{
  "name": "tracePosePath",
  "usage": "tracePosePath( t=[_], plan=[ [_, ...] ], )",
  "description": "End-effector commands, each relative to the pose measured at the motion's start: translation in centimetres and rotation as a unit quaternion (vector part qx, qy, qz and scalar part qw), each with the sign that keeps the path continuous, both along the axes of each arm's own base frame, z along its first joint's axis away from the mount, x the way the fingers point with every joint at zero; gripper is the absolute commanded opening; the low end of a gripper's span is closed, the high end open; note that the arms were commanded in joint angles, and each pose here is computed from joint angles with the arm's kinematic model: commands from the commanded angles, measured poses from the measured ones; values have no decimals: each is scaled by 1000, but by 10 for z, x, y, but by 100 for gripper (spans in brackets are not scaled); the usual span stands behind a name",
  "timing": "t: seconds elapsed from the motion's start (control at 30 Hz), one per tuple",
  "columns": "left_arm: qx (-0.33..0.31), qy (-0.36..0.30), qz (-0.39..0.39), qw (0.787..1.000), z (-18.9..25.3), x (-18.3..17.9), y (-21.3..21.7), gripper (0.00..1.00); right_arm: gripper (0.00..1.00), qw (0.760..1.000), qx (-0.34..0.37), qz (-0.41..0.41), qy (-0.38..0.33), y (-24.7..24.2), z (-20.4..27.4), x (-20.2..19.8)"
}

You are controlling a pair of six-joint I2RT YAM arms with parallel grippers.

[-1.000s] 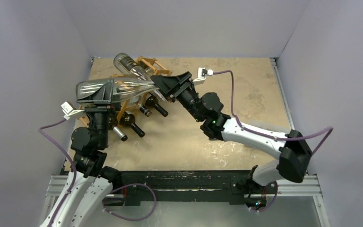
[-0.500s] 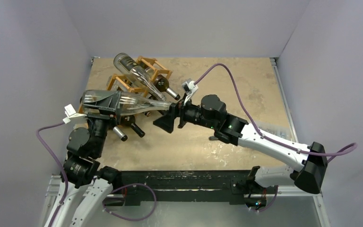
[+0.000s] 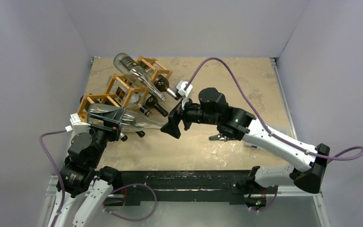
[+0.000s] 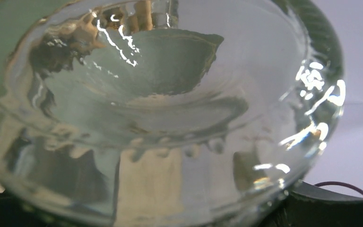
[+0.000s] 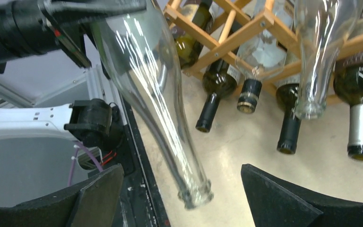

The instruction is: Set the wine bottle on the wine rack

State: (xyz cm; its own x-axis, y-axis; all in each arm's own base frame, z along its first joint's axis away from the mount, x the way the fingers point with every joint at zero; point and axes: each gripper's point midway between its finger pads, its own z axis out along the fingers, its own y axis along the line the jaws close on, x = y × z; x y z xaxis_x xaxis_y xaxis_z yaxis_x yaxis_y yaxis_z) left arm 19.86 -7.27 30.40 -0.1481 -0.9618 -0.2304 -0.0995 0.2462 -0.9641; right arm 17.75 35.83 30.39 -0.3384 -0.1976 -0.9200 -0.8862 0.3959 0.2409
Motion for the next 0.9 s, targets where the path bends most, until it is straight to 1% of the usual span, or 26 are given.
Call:
tracePosePath(
  t=[0.0, 0.13, 0.37, 0.5, 0.57, 0.67, 0.77, 0.87],
  plan=[
    [-55, -124, -28, 990, 84, -20, -3, 0, 98, 999, 2, 38, -20, 15, 19, -3],
    [-55, -122, -49, 990, 86, -22, -11, 0, 94, 997, 26, 70, -17, 40, 25, -16],
    [-32, -116, -72, 990, 94, -30, -16, 0, 89, 996, -6, 87, -8, 70, 0, -23],
    [-29, -100, -84, 991, 90, -30, -21, 0, 85, 996, -1, 92, -11, 86, -3, -30],
    [-24, -86, -93, 992, 85, -28, -25, 0, 80, 995, 12, 97, -11, 93, 1, -33],
    [-24, -77, -98, 992, 82, -27, -27, 0, 66, 995, 30, 98, -12, 100, 7, -33],
    [-25, -82, -97, 992, 85, -28, -26, 0, 53, 995, 36, 89, -13, 103, 8, -30],
    [-24, -85, -92, 992, 88, -30, -24, 0, 32, 994, 50, 92, -19, 104, 12, -31]
  ],
)
